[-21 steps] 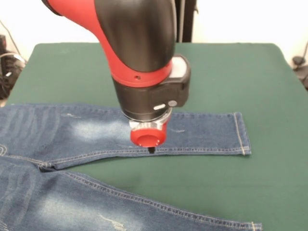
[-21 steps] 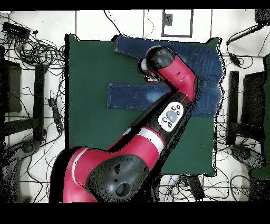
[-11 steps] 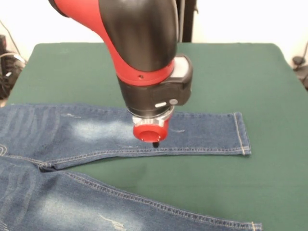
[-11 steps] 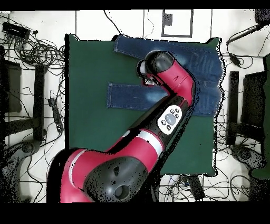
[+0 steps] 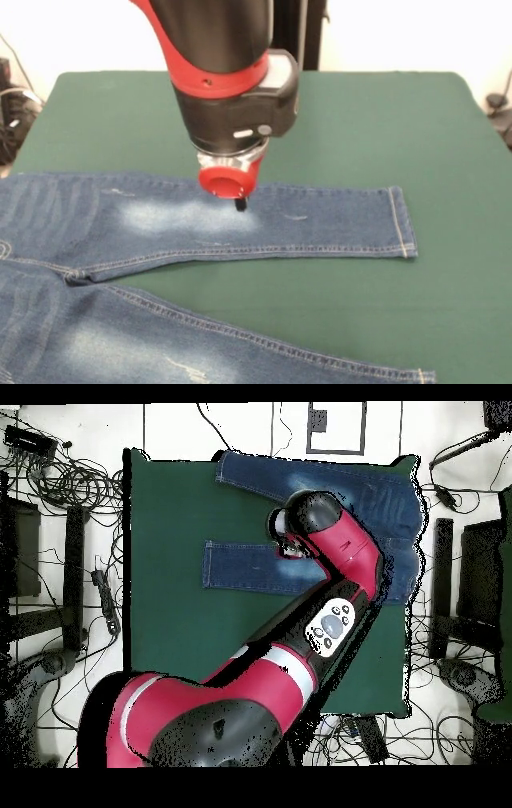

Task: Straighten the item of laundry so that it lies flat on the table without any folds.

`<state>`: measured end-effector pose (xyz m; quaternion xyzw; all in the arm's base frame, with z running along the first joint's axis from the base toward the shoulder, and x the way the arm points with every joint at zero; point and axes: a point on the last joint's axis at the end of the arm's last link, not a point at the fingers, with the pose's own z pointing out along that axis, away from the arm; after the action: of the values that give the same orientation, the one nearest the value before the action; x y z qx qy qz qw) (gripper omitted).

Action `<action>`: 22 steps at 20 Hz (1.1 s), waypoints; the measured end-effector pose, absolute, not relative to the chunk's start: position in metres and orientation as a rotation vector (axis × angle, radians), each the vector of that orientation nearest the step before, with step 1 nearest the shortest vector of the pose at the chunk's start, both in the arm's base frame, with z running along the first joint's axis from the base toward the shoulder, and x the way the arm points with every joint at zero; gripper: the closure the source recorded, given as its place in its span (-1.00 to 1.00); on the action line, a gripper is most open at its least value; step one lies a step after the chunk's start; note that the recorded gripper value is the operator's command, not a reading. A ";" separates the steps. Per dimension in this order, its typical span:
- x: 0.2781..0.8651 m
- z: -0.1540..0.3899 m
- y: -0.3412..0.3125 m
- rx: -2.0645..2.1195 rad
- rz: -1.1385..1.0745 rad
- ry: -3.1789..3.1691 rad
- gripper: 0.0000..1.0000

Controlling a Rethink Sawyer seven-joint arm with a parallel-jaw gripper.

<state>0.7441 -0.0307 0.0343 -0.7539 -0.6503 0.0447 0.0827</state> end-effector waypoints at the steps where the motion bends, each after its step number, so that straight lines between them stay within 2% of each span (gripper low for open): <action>1: 0.742 0.035 -0.032 -2.255 0.135 -1.936 1.00; 22: 0.705 -0.029 -0.039 -2.196 0.311 -1.956 1.00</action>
<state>0.7048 -0.0389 -0.0292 -0.7394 -0.6587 0.1048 0.0918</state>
